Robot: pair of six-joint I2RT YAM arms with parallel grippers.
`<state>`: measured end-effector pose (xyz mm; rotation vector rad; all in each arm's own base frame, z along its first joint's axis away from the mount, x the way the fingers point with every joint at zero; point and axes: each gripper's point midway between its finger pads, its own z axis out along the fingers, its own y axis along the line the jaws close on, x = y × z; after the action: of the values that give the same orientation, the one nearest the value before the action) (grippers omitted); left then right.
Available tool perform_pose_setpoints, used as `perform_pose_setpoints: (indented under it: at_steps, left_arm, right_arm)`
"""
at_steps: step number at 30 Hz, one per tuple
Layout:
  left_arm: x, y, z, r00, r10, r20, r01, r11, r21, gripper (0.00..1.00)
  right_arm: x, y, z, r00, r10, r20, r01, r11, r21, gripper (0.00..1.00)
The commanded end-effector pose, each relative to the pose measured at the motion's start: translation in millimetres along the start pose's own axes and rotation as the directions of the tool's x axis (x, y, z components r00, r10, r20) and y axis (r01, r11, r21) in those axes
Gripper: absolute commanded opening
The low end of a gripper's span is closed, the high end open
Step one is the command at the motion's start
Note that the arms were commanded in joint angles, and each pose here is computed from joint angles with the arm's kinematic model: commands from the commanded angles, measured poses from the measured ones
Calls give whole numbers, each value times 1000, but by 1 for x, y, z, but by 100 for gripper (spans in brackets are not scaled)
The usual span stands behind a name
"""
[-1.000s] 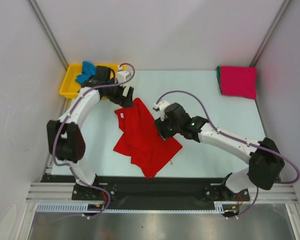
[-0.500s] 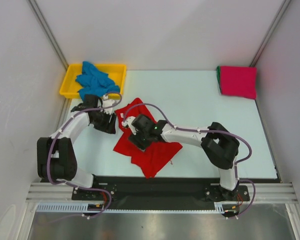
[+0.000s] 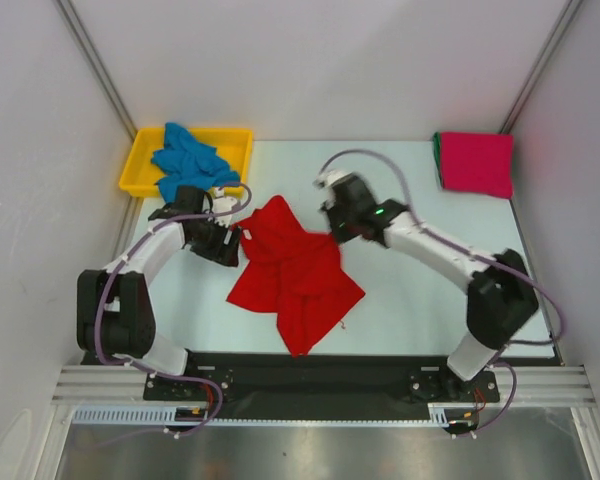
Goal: Fold and stack the t-shirts
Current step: Flatten the tshirt out
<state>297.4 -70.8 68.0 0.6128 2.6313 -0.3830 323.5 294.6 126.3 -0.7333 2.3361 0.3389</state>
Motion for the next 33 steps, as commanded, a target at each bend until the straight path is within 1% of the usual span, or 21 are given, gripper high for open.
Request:
perform_pose_setpoints:
  at_steps: [1, 3, 6, 7, 8, 9, 10, 11, 12, 14, 17, 18, 19, 20, 22, 25, 26, 28, 30, 32, 33]
  left_arm:
    - [-35, 1, -18, 993, 44, 106, -42, 999, -19, 76]
    - [-37, -1, -22, 992, 52, 119, -50, 999, -20, 76]
    - [-38, -3, -24, 991, 48, 125, -46, 999, -17, 75]
    - [-38, -3, -25, 991, 50, 128, -48, 999, -18, 75]
    - [-38, -4, -25, 990, 51, 132, -50, 999, -16, 75]
    - [-39, -6, -25, 989, 57, 134, -56, 998, -14, 75]
    - [-39, -7, -26, 988, 67, 136, -65, 998, -15, 76]
    - [-39, -9, -26, 988, 71, 135, -69, 998, -13, 75]
    - [-41, -12, -25, 987, 87, 136, -87, 996, -9, 75]
    - [-43, -15, -25, 985, 105, 136, -104, 995, -10, 75]
    - [-36, -26, -15, 985, 145, 98, -147, 989, 14, 73]
    - [-36, -31, -10, 983, 154, 97, -157, 987, 27, 72]
    - [-29, -34, -3, 985, 152, 79, -155, 987, 41, 72]
    - [-24, -36, 5, 988, 142, 57, -145, 988, 61, 71]
    - [-15, -39, 12, 992, 121, 28, -123, 989, 82, 71]
    - [-4, -28, 20, 992, 128, 4, -128, 991, 31, 74]
    - [-3, -26, 21, 992, 130, -2, -129, 991, 25, 76]
    - [-2, -24, 18, 993, 121, 1, -121, 992, 22, 75]
    - [-7, -19, 11, 996, 88, 31, -89, 996, 26, 76]
    - [-10, -14, 7, 996, 73, 44, -73, 997, 12, 76]
    - [-11, -10, 4, 997, 67, 49, -67, 998, 2, 76]
  right_arm:
    - [-9, -128, -64, 978, 178, 105, -200, 940, 275, 0]
    - [4, -181, -89, 960, 249, 131, -279, 898, 339, 0]
    - [31, -214, -111, 941, 314, 124, -336, 844, 418, 0]
    - [48, -234, -118, 921, 365, 133, -383, 798, 466, 5]
    - [54, -244, -125, 906, 396, 151, -416, 761, 498, 22]
    - [61, -261, -135, 881, 435, 184, -461, 703, 541, 65]
    - [77, -284, -148, 841, 499, 211, -518, 626, 584, 74]
    - [79, -300, -161, 792, 547, 271, -582, 545, 603, 80]
    - [91, -318, -175, 749, 591, 298, -620, 469, 629, 80]
    - [76, -320, -182, 764, 567, 308, -616, 498, 610, 77]
    - [20, -272, -160, 872, 405, 275, -490, 729, 478, 73]
    - [-4, -221, -133, 920, 313, 236, -383, 846, 372, 70]
    - [-12, -195, -121, 933, 281, 224, -342, 887, 310, 69]
    - [-24, -142, -101, 955, 215, 203, -256, 944, 207, 69]
    - [-37, -96, -80, 948, 220, 229, -248, 963, 104, 73]
    - [-48, -25, -46, 939, 249, 239, -254, 967, -10, 77]
    - [-44, -11, -25, 947, 241, 212, -243, 970, -17, 81]
    - [-51, 17, -10, 961, 197, 192, -202, 979, 5, 81]
    - [-30, 22, 24, 979, 176, 104, -182, 982, 55, 80]
    - [-27, 27, 39, 984, 160, 81, -166, 984, 72, 77]
    - [-16, 21, 53, 988, 150, 44, -154, 981, 121, 75]
